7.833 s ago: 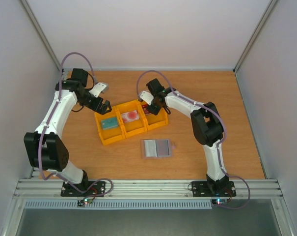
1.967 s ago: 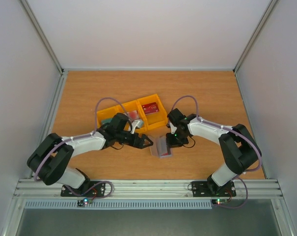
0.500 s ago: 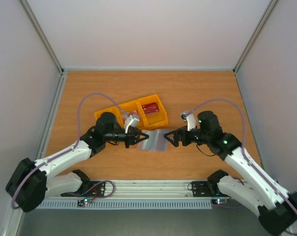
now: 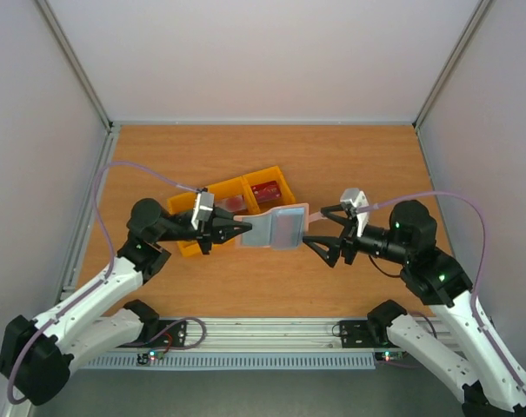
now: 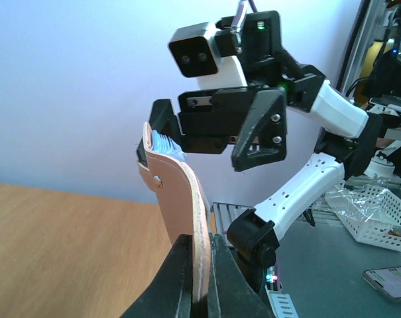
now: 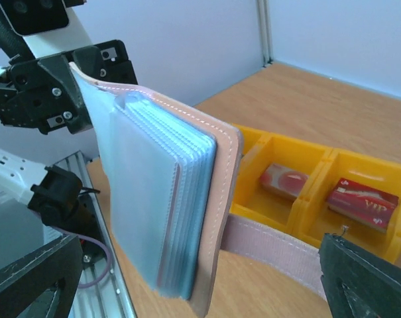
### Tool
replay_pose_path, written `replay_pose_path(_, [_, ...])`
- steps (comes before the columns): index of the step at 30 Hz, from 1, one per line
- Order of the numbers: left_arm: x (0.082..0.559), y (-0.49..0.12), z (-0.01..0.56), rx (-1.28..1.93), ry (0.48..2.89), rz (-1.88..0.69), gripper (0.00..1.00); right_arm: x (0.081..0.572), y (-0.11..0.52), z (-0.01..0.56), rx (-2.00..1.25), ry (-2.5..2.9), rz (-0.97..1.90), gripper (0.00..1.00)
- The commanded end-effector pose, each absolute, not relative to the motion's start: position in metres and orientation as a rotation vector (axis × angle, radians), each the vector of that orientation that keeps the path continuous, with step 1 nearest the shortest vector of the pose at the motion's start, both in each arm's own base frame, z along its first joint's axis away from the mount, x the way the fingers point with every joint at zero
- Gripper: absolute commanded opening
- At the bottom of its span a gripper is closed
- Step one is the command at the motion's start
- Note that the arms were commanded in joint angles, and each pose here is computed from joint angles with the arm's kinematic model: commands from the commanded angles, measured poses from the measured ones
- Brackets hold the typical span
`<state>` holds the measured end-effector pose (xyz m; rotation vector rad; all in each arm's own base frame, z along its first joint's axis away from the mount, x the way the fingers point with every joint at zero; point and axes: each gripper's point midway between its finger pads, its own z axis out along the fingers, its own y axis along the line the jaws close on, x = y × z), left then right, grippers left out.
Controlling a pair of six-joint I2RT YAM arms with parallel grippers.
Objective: Take the credit cards out of the card holder
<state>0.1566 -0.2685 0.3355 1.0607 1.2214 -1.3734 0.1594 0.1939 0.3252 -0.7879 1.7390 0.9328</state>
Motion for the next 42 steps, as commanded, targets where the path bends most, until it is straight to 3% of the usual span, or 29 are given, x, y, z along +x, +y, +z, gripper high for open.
replay_pose_path(1, [0.138, -0.259, 0.375, 1.087, 1.030, -1.330, 0.00, 0.154, 0.203, 0.337, -0.944, 1.720, 0.937, 0.97])
replay_pose_path(5, [0.131, -0.254, 0.386, 1.093, 0.974, -1.307, 0.00, 0.146, 0.208, 0.355, -1.008, 1.649, 0.967, 0.94])
replay_pose_path(9, [0.126, -0.251, 0.387, 1.096, 0.948, -1.293, 0.00, 0.152, 0.209, 0.347, -1.025, 1.705, 0.943, 0.68])
replay_pose_path(12, [0.124, -0.250, 0.387, 1.094, 0.941, -1.289, 0.00, 0.157, 0.210, 0.346, -1.025, 1.723, 0.930, 0.59])
replay_pose_path(14, [0.124, -0.249, 0.387, 1.096, 0.932, -1.282, 0.00, 0.164, 0.211, 0.343, -1.009, 1.753, 0.923, 0.59])
replay_pose_path(17, [0.127, -0.251, 0.384, 1.088, 0.942, -1.288, 0.00, 0.175, 0.217, 0.336, -0.990, 1.816, 0.942, 0.71])
replay_pose_path(19, [0.128, -0.252, 0.382, 1.082, 0.956, -1.300, 0.00, 0.174, 0.223, 0.333, -1.021, 1.836, 0.994, 0.73])
replay_pose_path(21, [0.127, -0.252, 0.382, 1.082, 0.958, -1.306, 0.00, 0.172, 0.229, 0.332, -1.044, 1.837, 1.048, 0.71])
replay_pose_path(23, [0.124, -0.252, 0.384, 1.092, 0.942, -1.300, 0.00, 0.172, 0.232, 0.332, -1.051, 1.828, 1.069, 0.57])
replay_pose_path(25, [0.123, -0.251, 0.384, 1.099, 0.930, -1.289, 0.00, 0.173, 0.233, 0.334, -1.057, 1.813, 1.076, 0.50])
replay_pose_path(33, [0.135, -0.255, 0.375, 1.049, 1.008, -1.298, 0.00, 0.158, 0.248, 0.347, -1.122, 1.746, 1.278, 0.68])
replay_pose_path(39, [0.144, -0.256, 0.369, 1.007, 1.063, -1.290, 0.00, 0.155, 0.261, 0.352, -1.125, 1.732, 1.320, 0.63])
replay_pose_path(42, [0.150, -0.257, 0.367, 0.982, 1.091, -1.277, 0.00, 0.150, 0.266, 0.356, -1.142, 1.710, 1.332, 0.66])
